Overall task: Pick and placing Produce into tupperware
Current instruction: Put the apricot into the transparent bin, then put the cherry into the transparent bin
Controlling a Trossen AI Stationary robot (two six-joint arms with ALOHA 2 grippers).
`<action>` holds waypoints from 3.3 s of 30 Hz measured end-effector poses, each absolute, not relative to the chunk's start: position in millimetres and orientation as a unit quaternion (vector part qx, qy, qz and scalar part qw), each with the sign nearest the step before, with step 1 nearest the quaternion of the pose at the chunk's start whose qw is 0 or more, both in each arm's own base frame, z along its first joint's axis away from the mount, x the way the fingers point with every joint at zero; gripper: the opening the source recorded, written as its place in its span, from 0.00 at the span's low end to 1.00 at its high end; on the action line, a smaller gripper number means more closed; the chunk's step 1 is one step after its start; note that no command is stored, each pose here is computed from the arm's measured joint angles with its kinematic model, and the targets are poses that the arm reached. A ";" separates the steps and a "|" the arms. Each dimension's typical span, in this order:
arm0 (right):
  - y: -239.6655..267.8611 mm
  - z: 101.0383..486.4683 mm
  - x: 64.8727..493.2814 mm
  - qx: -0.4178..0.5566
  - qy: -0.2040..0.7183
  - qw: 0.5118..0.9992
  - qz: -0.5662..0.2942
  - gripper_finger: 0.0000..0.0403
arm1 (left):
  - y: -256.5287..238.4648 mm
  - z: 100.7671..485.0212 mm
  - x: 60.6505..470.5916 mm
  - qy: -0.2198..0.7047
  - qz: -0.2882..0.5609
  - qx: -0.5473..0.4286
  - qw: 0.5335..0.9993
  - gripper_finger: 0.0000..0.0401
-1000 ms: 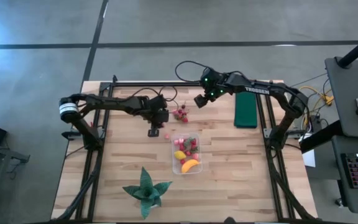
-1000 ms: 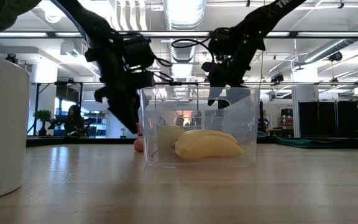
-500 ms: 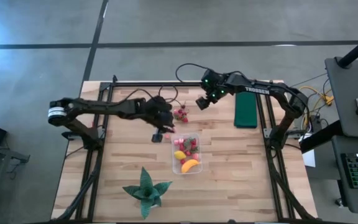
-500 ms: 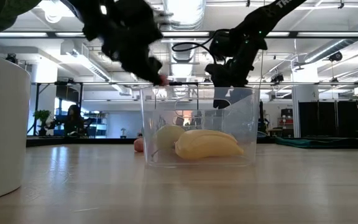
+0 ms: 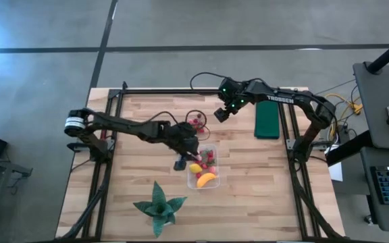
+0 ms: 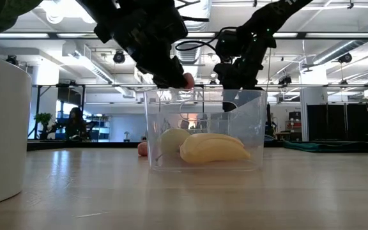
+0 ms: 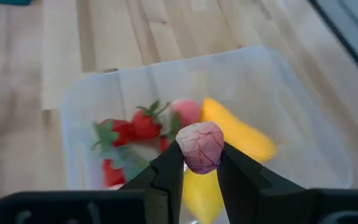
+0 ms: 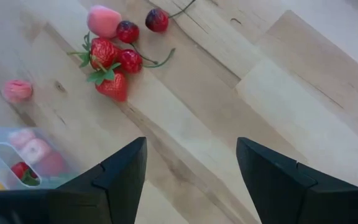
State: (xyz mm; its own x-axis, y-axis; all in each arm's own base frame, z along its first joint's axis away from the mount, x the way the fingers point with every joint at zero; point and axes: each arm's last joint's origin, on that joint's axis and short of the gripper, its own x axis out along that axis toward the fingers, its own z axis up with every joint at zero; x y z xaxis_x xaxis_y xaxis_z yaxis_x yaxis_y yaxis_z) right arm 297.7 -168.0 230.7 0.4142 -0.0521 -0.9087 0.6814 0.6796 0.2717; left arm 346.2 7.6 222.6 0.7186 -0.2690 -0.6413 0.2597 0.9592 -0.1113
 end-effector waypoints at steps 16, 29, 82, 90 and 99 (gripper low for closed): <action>-165.9 230.9 298.0 0.320 0.491 0.777 -0.231 0.60 | -2.0 225.9 337.1 0.386 -0.077 -0.049 0.918 0.60; -173.1 232.6 297.8 0.336 0.469 0.786 -0.221 0.60 | 14.0 228.6 288.1 0.471 0.040 -0.027 0.881 0.62; -222.5 156.1 405.2 0.449 0.469 0.703 -0.289 0.41 | 37.1 211.9 222.0 0.441 0.122 -0.064 0.887 0.62; -221.9 149.5 408.4 0.448 0.470 0.704 -0.287 0.43 | 37.2 212.2 222.3 0.439 0.124 -0.064 0.888 0.62; -222.2 149.6 408.8 0.445 0.469 0.708 -0.285 0.36 | 37.8 212.2 222.3 0.439 0.130 -0.058 0.887 0.62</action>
State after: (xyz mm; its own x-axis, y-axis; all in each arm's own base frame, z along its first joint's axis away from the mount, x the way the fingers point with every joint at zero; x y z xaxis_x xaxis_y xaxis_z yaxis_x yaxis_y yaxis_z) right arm 408.8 -222.2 149.6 0.3982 0.0133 -0.9172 0.8205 0.4418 0.3627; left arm 222.3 37.8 212.2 0.5805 0.1787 -0.7944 -0.2810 0.9597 0.0106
